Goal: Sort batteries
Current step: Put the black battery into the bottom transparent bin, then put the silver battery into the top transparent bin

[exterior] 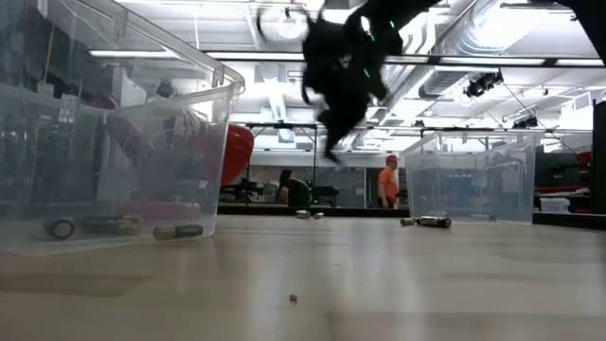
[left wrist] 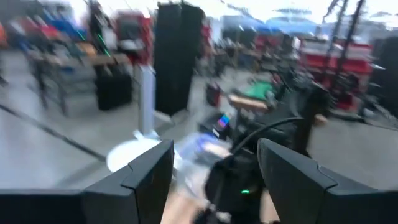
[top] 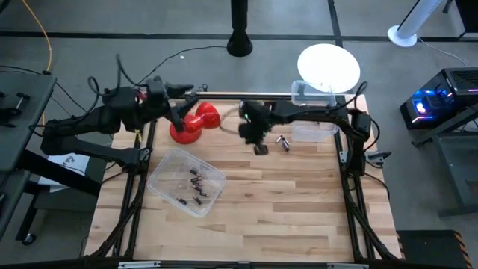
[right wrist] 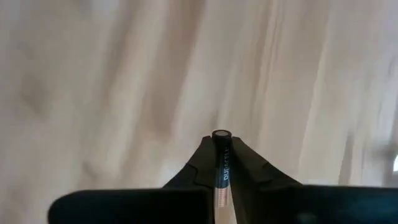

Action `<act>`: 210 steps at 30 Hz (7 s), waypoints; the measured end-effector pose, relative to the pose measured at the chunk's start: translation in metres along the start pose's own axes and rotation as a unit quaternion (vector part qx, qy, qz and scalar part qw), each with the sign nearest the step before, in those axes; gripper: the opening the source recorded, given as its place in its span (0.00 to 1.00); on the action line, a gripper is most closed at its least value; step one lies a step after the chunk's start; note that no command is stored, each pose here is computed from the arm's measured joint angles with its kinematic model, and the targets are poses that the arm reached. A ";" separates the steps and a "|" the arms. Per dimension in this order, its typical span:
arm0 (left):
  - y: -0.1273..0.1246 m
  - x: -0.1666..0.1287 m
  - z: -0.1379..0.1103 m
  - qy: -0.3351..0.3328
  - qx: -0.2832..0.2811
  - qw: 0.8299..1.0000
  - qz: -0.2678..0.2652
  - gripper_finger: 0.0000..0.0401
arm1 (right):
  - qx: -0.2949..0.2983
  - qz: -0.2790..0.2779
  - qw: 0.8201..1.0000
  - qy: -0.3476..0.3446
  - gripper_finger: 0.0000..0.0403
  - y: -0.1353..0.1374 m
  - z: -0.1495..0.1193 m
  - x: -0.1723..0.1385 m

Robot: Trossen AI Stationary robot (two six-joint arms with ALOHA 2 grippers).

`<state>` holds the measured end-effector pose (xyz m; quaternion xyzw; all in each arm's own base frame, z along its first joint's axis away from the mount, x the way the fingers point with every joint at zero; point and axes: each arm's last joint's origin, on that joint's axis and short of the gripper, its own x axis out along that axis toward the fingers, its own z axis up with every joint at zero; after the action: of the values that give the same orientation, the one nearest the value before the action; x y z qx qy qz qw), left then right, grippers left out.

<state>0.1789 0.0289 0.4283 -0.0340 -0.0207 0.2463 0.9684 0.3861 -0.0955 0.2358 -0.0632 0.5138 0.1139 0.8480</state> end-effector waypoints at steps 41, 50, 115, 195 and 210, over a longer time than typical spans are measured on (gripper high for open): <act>0.010 0.004 0.011 -0.050 0.071 0.993 0.084 0.56 | -0.015 0.059 0.969 -0.238 0.43 0.053 0.136 -0.050; 0.010 0.005 0.007 -0.031 0.072 0.993 0.084 0.56 | 0.093 0.045 0.994 0.035 0.35 -0.009 0.053 -0.081; 0.011 0.024 -0.005 0.005 0.088 0.991 0.103 0.56 | 0.542 -0.275 0.793 0.043 0.34 0.102 -0.127 0.021; 0.011 0.028 -0.013 0.032 0.063 0.992 0.104 0.56 | 0.111 -0.050 0.947 0.299 0.43 -0.005 -0.066 0.039; 0.010 0.028 -0.016 0.046 0.061 0.992 0.103 0.56 | 0.082 -0.005 0.893 0.443 0.43 -0.017 -0.068 0.076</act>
<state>0.1993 0.0503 0.4118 0.0122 0.0429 0.3440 0.9379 0.3657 -0.1171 0.1371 -0.0394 0.8436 0.0272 0.5348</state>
